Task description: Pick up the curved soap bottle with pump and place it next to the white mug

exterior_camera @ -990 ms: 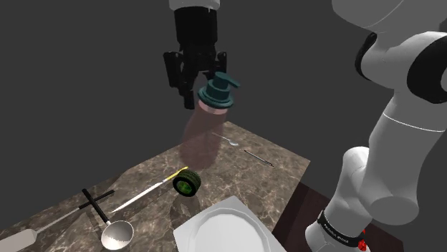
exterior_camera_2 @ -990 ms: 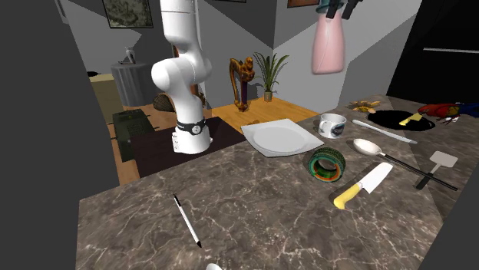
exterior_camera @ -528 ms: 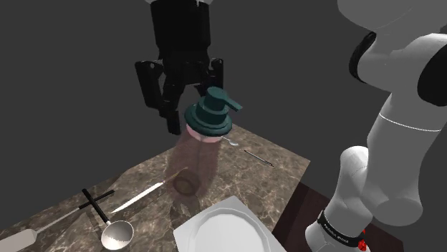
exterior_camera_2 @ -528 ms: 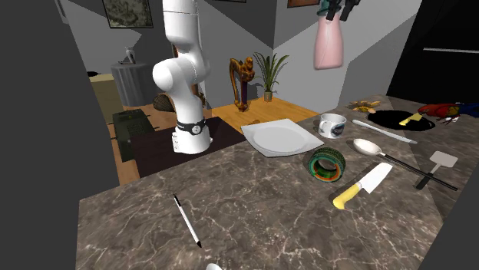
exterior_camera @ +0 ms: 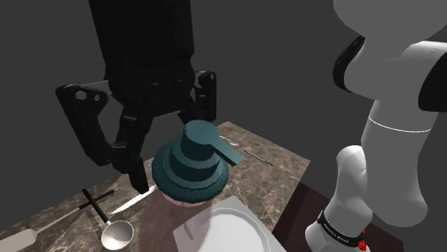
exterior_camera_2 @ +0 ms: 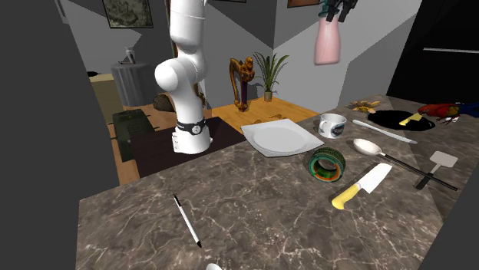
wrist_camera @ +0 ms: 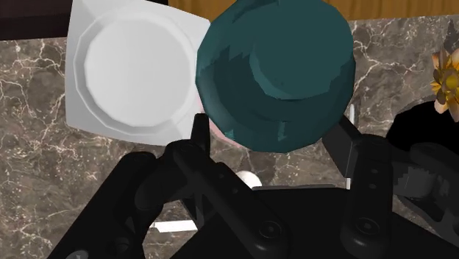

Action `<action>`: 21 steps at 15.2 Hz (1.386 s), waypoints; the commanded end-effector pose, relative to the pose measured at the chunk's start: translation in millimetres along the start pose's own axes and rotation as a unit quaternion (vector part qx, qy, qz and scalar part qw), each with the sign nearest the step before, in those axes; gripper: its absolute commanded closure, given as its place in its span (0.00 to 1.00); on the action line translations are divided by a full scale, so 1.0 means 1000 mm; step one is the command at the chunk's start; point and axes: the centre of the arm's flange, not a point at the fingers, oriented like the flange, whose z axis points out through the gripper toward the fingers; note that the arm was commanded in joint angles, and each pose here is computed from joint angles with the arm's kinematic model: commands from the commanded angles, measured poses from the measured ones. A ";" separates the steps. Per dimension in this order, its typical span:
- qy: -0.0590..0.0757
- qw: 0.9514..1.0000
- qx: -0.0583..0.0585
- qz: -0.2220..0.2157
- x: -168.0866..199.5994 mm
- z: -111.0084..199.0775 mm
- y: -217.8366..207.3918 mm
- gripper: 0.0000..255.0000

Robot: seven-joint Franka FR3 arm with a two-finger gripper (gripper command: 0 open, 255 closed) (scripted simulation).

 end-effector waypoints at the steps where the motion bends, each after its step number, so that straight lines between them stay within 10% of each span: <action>1: 0.000 1.000 0.000 0.001 -0.015 0.002 -0.022 1.00; 8: 0.000 1.000 0.000 0.001 -0.064 0.013 -0.093 1.00; 21: 0.000 1.000 0.000 0.001 -0.048 0.080 -0.094 1.00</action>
